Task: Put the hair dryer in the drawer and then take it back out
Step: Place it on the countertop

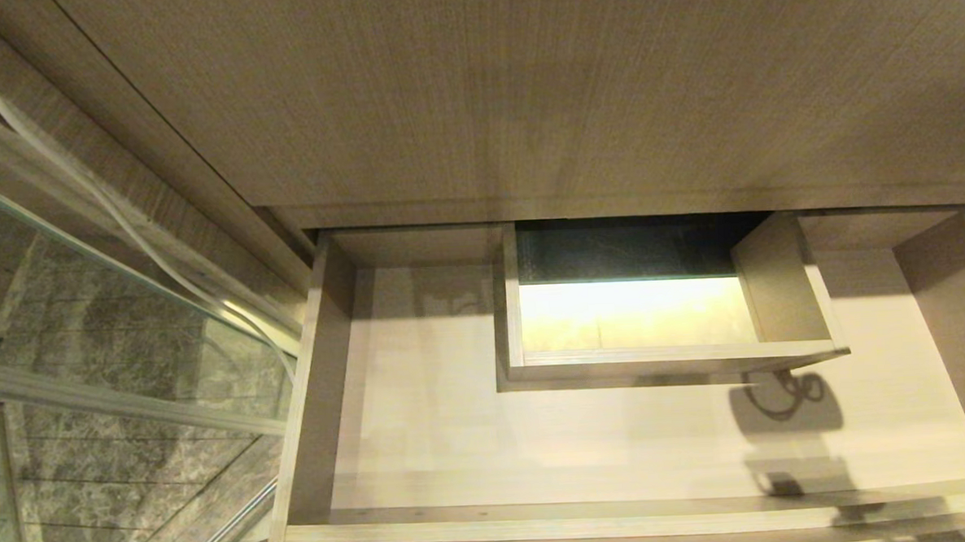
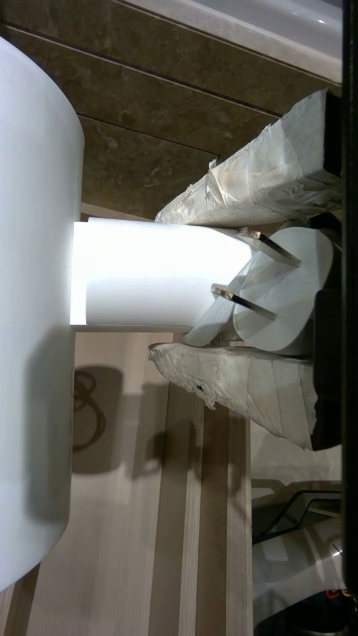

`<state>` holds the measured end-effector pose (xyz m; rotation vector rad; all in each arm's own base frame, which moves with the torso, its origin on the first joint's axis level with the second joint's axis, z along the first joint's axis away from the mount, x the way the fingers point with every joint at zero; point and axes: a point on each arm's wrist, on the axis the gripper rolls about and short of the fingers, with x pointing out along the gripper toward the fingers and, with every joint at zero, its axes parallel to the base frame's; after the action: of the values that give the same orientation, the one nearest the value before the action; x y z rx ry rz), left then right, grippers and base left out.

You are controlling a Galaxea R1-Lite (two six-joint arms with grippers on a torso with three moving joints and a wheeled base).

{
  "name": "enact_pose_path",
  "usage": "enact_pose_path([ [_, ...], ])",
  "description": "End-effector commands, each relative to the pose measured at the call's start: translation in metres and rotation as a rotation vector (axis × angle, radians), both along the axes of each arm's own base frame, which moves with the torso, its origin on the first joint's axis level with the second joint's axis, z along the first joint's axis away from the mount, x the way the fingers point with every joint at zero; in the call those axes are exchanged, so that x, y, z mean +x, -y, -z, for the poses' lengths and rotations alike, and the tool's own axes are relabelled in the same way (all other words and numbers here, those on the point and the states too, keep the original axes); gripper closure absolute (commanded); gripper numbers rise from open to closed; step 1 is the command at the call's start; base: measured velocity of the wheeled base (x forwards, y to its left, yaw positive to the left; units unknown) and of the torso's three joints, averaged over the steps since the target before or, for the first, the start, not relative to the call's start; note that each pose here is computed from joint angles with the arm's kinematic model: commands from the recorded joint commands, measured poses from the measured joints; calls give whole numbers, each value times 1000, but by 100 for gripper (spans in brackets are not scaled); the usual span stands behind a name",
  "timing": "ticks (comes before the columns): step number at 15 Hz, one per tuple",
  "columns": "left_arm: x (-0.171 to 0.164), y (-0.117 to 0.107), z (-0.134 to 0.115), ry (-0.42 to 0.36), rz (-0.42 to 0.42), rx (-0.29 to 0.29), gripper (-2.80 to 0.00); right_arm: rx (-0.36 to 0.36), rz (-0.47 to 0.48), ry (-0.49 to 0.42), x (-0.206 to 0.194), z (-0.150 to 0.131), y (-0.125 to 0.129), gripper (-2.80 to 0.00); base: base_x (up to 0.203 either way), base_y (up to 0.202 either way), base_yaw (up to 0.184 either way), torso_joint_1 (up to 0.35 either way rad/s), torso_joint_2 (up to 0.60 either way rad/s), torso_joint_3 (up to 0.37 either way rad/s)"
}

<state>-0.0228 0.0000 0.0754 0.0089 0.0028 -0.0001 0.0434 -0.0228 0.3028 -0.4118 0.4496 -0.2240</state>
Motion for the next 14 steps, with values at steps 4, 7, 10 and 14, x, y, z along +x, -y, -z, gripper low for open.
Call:
enact_pose_path([
  [4,0,0,0,1,0,0,0,-1,-12,-3,0,1,-1,0,0,0,0,0,0,0],
  [7,0,0,0,0,0,0,0,-3,-10,-7,0,1,0,0,1,4,-27,0,1,0],
  [10,0,0,0,1,0,0,0,-2,-10,-9,0,1,-1,0,0,8,-176,12,4,14],
  [14,0,0,0,1,0,0,0,-1,-10,-11,0,2,0,0,1,11,-193,26,4,31],
])
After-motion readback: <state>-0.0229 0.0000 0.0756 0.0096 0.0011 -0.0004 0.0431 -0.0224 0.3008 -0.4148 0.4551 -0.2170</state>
